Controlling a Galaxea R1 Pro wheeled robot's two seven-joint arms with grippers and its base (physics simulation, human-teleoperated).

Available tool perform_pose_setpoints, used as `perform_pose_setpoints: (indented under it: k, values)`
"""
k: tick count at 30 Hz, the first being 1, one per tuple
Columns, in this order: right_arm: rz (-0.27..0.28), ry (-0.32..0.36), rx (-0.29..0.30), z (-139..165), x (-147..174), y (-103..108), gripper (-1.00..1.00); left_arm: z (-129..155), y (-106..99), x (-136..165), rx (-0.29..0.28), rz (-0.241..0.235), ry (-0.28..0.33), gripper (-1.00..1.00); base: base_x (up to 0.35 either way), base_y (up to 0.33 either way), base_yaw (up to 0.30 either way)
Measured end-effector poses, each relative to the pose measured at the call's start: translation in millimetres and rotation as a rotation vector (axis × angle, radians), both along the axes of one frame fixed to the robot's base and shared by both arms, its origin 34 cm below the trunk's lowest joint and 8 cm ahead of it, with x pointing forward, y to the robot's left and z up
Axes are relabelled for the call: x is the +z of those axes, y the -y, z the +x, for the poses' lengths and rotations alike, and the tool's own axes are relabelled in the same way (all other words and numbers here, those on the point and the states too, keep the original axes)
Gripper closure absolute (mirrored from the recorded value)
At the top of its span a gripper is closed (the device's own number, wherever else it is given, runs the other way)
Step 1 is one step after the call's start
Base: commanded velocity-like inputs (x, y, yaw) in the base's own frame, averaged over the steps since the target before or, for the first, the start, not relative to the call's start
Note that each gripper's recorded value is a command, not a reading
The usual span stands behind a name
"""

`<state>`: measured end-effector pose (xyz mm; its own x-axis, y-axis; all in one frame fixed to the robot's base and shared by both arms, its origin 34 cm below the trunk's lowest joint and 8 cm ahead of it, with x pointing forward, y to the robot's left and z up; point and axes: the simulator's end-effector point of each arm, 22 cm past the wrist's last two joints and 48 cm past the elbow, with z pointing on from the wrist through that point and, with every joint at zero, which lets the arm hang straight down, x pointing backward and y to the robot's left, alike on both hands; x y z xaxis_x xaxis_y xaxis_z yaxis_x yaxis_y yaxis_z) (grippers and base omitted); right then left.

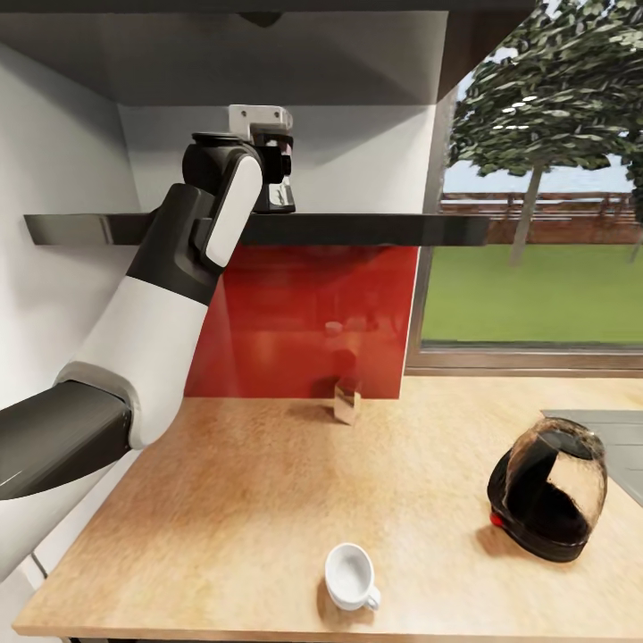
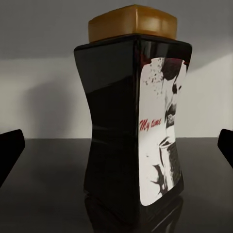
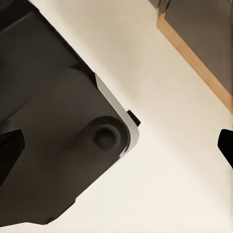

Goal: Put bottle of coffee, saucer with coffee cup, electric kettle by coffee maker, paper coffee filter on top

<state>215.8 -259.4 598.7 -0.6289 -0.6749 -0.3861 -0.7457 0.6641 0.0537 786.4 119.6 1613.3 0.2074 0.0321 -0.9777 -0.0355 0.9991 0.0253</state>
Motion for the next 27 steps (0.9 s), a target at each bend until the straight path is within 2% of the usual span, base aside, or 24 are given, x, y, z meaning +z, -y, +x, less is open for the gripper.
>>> perform_pose_setpoints:
  k: [11, 27]
  values:
    - [0.0, 0.0, 0.0, 0.0, 0.0, 0.0, -1.0, 0.1, 0.0, -0.1, 0.0, 0.0, 0.0, -1.0, 0.038, 0.0, 0.0]
    - [0.0, 0.0, 0.0, 0.1, 0.0, 0.1, -1.0, -0.1, 0.1, 0.1, -0.001, 0.0, 0.0, -1.0, 0.118, 0.0, 0.0]
